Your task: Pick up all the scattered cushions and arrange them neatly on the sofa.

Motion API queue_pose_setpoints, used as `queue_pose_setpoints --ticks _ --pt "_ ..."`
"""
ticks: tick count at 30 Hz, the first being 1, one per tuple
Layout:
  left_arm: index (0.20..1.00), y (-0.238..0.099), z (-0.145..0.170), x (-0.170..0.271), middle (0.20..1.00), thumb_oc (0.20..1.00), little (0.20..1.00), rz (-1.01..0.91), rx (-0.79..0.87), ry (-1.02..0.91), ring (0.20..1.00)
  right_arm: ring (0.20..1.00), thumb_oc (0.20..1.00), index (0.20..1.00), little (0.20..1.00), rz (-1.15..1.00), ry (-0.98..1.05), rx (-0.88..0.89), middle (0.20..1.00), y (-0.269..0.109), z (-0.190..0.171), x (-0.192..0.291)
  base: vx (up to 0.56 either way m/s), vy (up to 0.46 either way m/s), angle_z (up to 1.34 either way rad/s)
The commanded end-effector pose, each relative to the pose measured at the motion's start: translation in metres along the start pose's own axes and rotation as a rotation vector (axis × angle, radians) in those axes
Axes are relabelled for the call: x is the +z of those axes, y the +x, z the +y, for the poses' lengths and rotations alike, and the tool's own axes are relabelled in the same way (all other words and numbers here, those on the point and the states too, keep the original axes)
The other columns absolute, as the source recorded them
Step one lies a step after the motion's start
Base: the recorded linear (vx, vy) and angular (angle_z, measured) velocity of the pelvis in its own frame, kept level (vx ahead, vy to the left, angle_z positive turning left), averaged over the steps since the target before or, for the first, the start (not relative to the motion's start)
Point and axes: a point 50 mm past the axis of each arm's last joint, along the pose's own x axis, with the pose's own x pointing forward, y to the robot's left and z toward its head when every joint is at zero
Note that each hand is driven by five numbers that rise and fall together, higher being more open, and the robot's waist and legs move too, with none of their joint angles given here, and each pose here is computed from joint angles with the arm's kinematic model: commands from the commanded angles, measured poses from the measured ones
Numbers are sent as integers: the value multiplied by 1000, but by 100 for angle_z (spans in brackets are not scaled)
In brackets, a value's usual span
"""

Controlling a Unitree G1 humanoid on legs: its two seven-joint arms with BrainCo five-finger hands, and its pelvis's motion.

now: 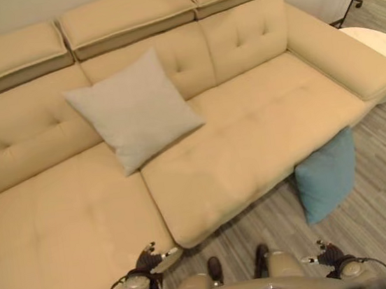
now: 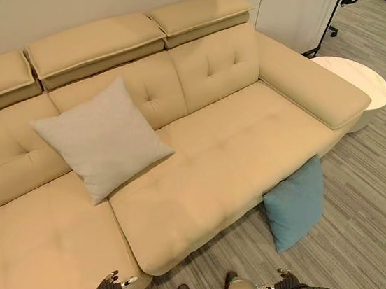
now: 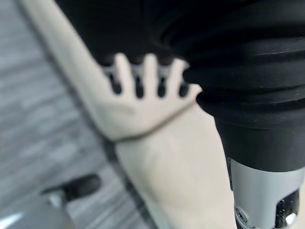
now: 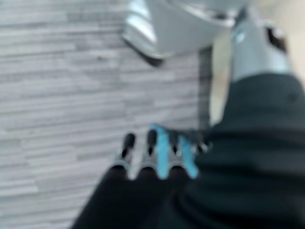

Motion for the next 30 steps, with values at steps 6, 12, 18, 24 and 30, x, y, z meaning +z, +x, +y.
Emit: queue_pose_setpoints --ticks 6,12,18,24,30 --pt "1000 -2 1 -12 1000 1000 1000 45 -8 31 1000 1000 1000 1000 1000 -43 6 -47 1000 2 -15 10 -76 -155 -58" --pt "1000 0 -23 -1 1000 1000 1000 10 -83 96 1000 1000 1000 1000 1000 -34 72 -44 1000 0 -12 5 -76 -118 -16" --pt "1000 2 -26 9 1000 1000 1000 -21 -85 149 1000 1000 1000 1000 1000 5 79 -46 1000 2 -8 3 -128 102 -201" --pt "1000 2 -15 7 1000 1000 1000 -10 -53 143 1000 1000 1000 1000 1000 11 69 -48 1000 1 -8 -1 -148 -162 -148" --pt "1000 3 -39 15 1000 1000 1000 -32 -99 102 1000 1000 1000 1000 1000 -32 115 -56 1000 2 -9 8 90 -345 -19"
